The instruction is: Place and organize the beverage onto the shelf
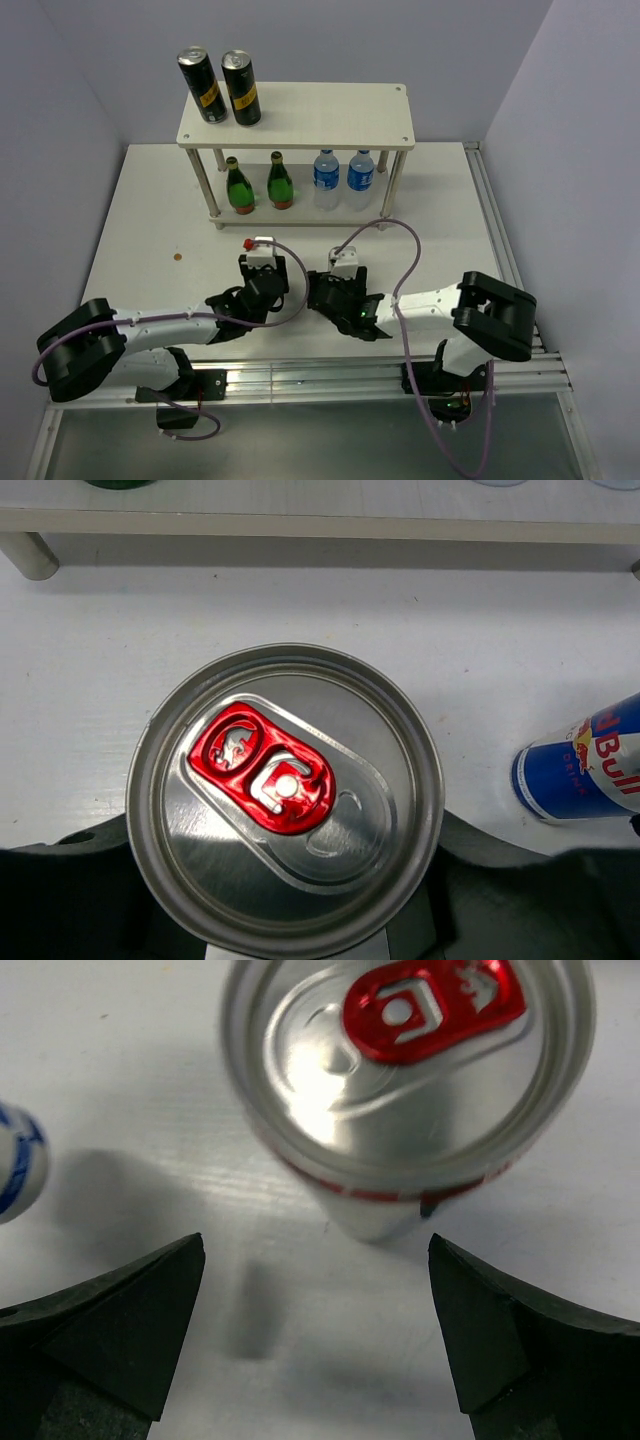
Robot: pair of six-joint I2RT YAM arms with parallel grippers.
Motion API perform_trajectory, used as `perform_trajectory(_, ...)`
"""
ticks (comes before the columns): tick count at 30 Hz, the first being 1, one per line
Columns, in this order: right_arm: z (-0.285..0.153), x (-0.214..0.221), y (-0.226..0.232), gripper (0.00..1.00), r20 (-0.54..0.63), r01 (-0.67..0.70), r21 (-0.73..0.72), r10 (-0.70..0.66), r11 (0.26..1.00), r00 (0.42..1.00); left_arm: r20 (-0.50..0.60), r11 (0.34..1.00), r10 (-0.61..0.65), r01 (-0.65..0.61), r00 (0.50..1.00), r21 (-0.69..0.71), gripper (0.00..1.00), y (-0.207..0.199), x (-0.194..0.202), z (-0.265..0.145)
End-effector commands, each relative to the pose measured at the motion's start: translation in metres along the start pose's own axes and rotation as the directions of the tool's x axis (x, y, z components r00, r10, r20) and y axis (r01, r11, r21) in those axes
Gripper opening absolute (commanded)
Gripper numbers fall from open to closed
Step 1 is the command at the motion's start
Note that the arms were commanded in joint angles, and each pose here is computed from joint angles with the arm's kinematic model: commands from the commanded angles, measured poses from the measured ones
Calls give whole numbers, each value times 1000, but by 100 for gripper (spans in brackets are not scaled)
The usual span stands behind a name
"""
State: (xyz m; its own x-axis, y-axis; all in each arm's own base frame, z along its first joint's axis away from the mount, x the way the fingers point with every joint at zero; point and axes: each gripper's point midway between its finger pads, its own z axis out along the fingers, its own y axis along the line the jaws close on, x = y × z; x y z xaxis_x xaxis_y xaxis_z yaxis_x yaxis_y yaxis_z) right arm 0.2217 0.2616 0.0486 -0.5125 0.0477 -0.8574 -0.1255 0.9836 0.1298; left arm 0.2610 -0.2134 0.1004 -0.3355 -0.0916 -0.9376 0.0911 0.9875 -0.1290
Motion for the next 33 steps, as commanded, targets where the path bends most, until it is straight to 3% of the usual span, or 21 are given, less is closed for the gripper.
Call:
perform_trajectory(1, 15, -23, -3, 100, 70, -49, 69, 44, 996, 997, 84, 993, -118, 117, 990, 11, 0, -4, -32, -3)
perform_trajectory(12, 53, -38, -19, 97, 156, -82, 188, 53, 979, 986, 74, 994, -112, 111, 991, 13, 0, -4, -29, 1)
perform_trajectory(13, 55, -37, -20, 82, 158, -78, 187, 48, 979, 986, 71, 994, -107, 107, 992, 9, 0, -4, -28, 2)
perform_trajectory(15, 58, -40, -18, 65, 187, -89, 176, 56, 980, 981, 71, 994, -107, 107, 992, 9, 0, -5, -28, 3)
perform_trajectory(18, 55, -47, -21, 30, 199, -93, 184, 56, 978, 978, 66, 994, -108, 107, 992, 17, 0, -6, -26, 4)
perform_trajectory(19, 51, -52, -20, 5, 204, -93, 181, 55, 979, 977, 62, 994, -104, 104, 993, 16, 0, -6, -25, 4)
perform_trajectory(20, 42, -62, -22, 0, 209, -99, 186, 59, 977, 976, 62, 994, -105, 104, 993, 20, 0, -8, -26, 4)
perform_trajectory(24, -6, -118, -20, 0, 290, -126, 161, 75, 979, 954, 54, 994, -105, 104, 993, 18, 0, -8, -23, 5)
perform_trajectory(33, -140, -316, -9, 0, 488, -133, -22, 127, 991, 864, 36, 994, -102, 100, 994, 33, 0, -16, -21, 8)
